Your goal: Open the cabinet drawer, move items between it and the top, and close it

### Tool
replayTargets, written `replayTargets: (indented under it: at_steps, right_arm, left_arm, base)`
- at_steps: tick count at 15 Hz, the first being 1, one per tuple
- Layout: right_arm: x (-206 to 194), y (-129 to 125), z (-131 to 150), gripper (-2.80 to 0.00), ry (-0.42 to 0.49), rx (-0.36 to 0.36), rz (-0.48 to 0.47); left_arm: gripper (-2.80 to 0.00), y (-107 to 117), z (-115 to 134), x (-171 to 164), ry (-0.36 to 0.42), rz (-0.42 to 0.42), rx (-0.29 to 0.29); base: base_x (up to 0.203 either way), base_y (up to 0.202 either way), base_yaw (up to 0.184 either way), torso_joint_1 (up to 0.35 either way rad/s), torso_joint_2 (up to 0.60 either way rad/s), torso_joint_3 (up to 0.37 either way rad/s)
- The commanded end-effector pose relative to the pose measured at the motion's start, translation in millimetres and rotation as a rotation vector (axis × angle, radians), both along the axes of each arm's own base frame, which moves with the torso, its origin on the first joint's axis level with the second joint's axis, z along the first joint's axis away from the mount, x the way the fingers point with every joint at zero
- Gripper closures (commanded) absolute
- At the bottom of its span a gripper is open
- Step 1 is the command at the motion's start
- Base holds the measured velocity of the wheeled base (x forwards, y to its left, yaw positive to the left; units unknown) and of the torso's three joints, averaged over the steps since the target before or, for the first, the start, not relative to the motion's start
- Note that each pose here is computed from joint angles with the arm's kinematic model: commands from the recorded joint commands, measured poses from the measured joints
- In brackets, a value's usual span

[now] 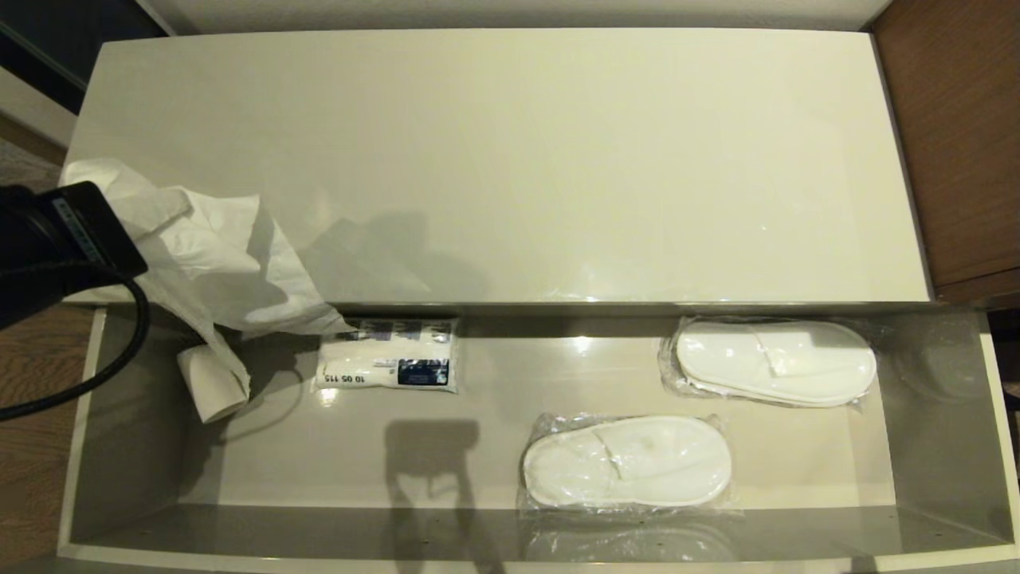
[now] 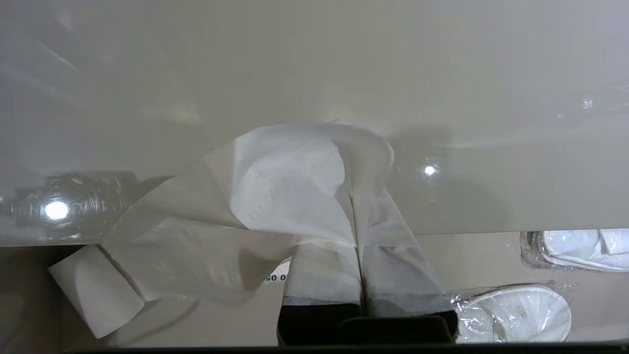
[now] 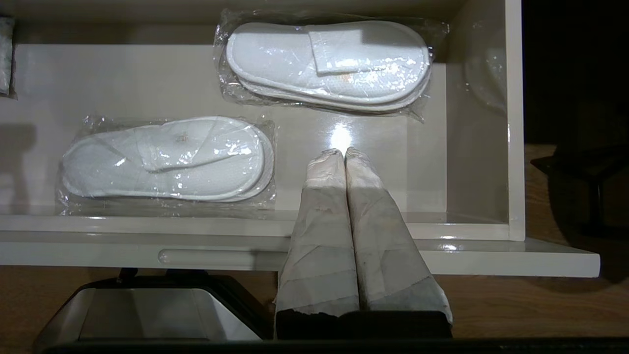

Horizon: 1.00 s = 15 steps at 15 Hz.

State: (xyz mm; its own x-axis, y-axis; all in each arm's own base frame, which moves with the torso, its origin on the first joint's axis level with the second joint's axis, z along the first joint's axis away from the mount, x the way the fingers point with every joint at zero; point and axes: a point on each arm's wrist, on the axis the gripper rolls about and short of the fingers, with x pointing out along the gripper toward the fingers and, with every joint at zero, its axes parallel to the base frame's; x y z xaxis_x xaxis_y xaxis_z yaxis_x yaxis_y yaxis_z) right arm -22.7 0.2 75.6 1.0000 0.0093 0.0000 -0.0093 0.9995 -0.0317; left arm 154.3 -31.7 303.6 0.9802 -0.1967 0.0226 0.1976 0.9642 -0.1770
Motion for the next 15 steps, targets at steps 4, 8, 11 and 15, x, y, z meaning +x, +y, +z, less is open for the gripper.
replayTargets:
  at_steps: [4, 8, 11, 15]
  right_arm:
    - [0, 0, 0, 0.0, 0.002, -0.001, 0.003]
    - [0, 0, 0, 0.0, 0.002, -0.001, 0.003]
    - [0, 0, 0, 0.0, 0.002, -0.001, 0.003]
    - [0, 0, 0, 0.0, 0.002, -0.001, 0.003]
  left_arm:
    - [0.0, 1, -10, -4, 0.026, -0.006, 0.004]
    - [0.0, 1, -13, -5, 0.035, -0.009, 0.004]
    - [0.0, 0, -41, -4, 0.198, -0.018, 0.036]
    - [0.0, 0, -86, -10, 0.49, -0.064, 0.084]
  base:
    - [0.0, 0.0, 0.0, 0.0, 0.0, 0.0]
    - [0.0, 0.0, 0.0, 0.0, 0.0, 0.0]
    - [0.0, 0.0, 0.0, 0.0, 0.0, 0.0]
    - [0.0, 0.0, 0.0, 0.0, 0.0, 0.0]
